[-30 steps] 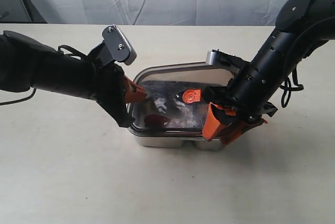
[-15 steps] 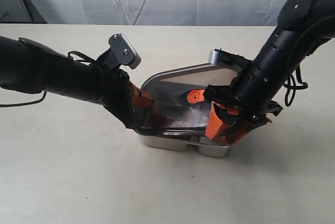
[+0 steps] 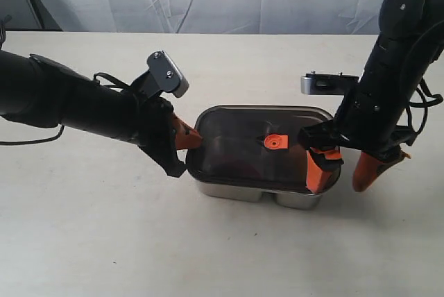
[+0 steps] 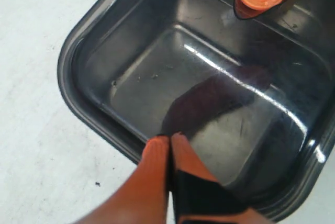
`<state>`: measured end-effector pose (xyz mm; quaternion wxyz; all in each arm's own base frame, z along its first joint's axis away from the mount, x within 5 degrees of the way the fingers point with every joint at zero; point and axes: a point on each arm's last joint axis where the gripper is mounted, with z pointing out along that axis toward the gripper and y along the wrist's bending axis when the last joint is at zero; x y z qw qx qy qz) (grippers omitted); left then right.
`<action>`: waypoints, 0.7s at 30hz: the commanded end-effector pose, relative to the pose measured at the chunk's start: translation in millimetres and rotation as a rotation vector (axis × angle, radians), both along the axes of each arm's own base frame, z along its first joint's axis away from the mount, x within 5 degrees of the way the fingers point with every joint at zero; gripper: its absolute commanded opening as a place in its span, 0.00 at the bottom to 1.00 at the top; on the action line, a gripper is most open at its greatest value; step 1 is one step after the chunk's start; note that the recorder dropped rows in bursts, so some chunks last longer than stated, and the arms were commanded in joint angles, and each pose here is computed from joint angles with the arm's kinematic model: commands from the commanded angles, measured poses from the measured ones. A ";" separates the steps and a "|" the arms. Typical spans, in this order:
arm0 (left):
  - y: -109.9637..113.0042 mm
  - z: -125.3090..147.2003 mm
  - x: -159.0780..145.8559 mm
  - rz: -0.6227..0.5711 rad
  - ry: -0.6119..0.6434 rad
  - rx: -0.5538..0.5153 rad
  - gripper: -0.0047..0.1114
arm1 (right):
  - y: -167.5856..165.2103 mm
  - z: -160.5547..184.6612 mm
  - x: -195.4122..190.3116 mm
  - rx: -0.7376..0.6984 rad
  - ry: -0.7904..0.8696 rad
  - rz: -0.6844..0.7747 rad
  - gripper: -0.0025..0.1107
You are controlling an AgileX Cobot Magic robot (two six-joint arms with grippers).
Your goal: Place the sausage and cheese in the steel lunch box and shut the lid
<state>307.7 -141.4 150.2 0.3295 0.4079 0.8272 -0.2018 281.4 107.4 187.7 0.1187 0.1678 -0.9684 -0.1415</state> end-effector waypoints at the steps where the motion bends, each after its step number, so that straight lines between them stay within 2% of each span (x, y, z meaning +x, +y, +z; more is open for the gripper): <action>1: 3.3 -13.6 -3.3 -0.013 0.015 0.068 0.04 | -3.8 0.2 0.5 -0.023 -0.011 0.001 0.76; 8: 3.2 -13.5 -3.4 -0.015 0.015 0.067 0.04 | -4.2 1.4 0.3 -0.025 -0.016 0.006 0.76; 12: 3.0 -13.5 -3.5 -0.016 0.016 0.065 0.04 | -3.3 13.2 -2.8 0.013 -0.065 0.060 0.76; 14: 3.1 -13.5 -3.5 -0.010 0.020 0.063 0.04 | -2.8 23.1 -5.5 0.039 -0.100 0.077 0.72; 17: 3.1 -13.5 -3.5 -0.010 0.020 0.063 0.04 | -4.5 37.0 -9.8 0.046 -0.148 0.080 0.52; 18: 3.1 -13.5 -3.5 -0.010 0.020 0.063 0.04 | -4.9 41.7 -11.5 0.050 -0.164 0.080 0.43; 19: 3.1 -13.5 -3.5 -0.010 0.020 0.063 0.04 | -5.5 48.3 -12.5 0.055 -0.202 0.076 0.20; 20: 3.1 -13.5 -3.5 -0.010 0.020 0.063 0.04 | -4.3 49.7 -8.3 0.065 -0.255 0.052 0.07; 21: 3.1 -13.5 -3.5 -0.010 0.020 0.063 0.04 | 0.2 50.5 4.0 0.104 -0.375 -0.013 0.03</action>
